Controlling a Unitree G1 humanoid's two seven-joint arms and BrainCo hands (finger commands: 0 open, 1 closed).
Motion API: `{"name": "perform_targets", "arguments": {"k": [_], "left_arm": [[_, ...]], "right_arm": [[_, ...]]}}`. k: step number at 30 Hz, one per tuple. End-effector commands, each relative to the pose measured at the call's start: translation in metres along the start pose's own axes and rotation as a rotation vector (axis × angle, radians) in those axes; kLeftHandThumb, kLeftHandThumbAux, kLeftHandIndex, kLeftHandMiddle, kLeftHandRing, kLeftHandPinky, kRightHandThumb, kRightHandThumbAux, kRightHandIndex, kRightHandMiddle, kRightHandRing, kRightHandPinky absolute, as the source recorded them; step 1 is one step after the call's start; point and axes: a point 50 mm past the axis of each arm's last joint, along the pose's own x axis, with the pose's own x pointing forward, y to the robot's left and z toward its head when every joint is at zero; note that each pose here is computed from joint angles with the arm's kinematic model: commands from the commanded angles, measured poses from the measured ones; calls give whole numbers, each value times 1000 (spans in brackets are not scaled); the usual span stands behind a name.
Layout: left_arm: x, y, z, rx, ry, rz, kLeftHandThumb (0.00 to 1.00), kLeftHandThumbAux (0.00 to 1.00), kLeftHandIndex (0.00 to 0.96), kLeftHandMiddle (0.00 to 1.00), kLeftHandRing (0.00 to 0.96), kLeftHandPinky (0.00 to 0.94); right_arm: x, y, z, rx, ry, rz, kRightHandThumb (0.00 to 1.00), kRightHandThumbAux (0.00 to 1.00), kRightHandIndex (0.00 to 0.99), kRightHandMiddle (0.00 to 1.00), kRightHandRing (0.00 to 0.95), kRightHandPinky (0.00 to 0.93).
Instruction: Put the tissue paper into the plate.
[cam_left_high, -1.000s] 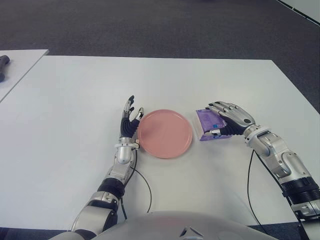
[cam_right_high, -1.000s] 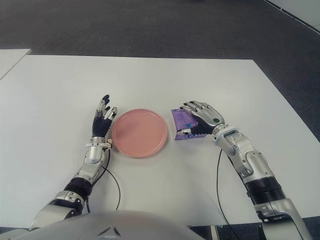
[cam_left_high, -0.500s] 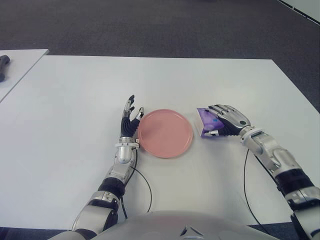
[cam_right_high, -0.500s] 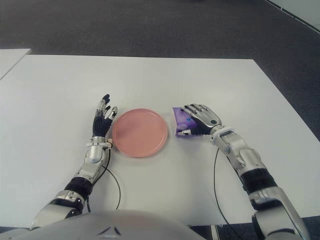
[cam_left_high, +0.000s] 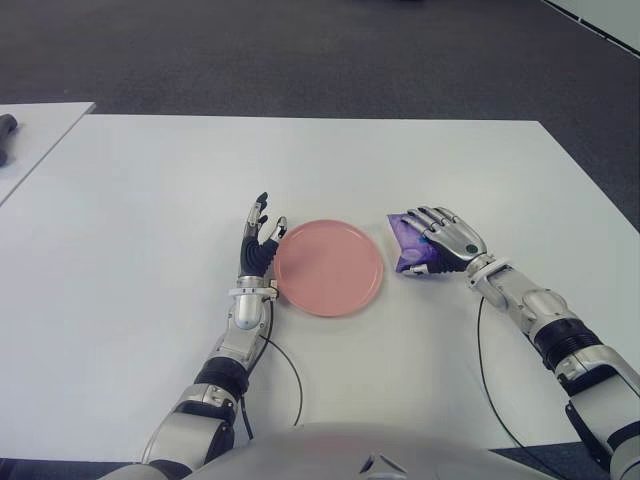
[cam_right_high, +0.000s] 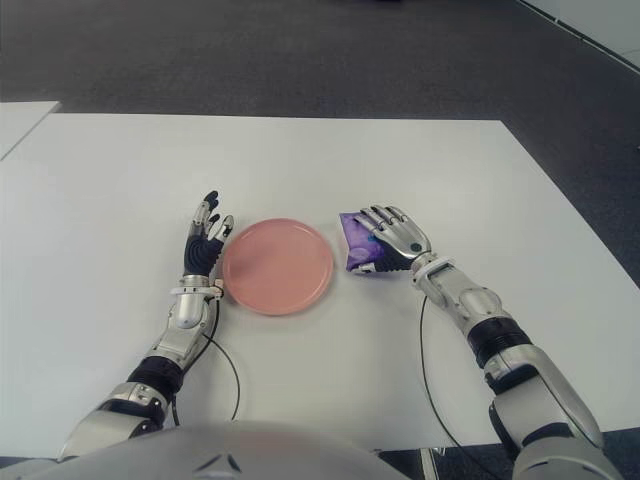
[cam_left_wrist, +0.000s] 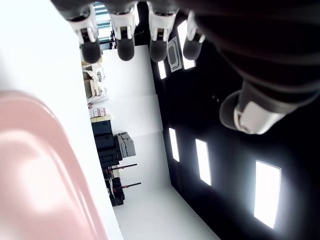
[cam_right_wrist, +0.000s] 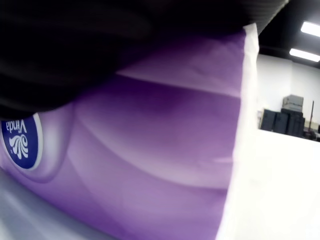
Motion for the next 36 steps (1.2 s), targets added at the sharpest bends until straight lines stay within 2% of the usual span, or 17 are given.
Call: {"name": "perform_targets", "arguments": {"k": [1, 9, 30, 34, 36], "left_arm": [[-38, 5, -31, 30, 167, -18, 11, 493, 0, 0, 0, 0], [-38, 5, -31, 33, 166, -21, 5, 500, 0, 0, 0, 0], [-37, 5, -30, 29, 165, -25, 20, 483, 0, 0, 0, 0], [-37, 4, -30, 28, 165, -26, 22, 480, 0, 0, 0, 0], [-37, 4, -30, 26, 163, -28, 22, 477, 0, 0, 0, 0]], "right_arm": [[-25, 55, 35, 3, -123, 248, 279, 237, 0, 0, 0, 0], [-21, 55, 35, -7, -124, 215, 320, 281, 0, 0, 0, 0], [-22, 55, 45, -4, -158, 138, 287, 382, 0, 0, 0, 0], [-21, 54, 44, 6, -155, 113, 345, 401, 4, 13, 11, 50], [-20, 53, 43, 41, -122, 83, 437, 409, 74, 108, 122, 171]]}}
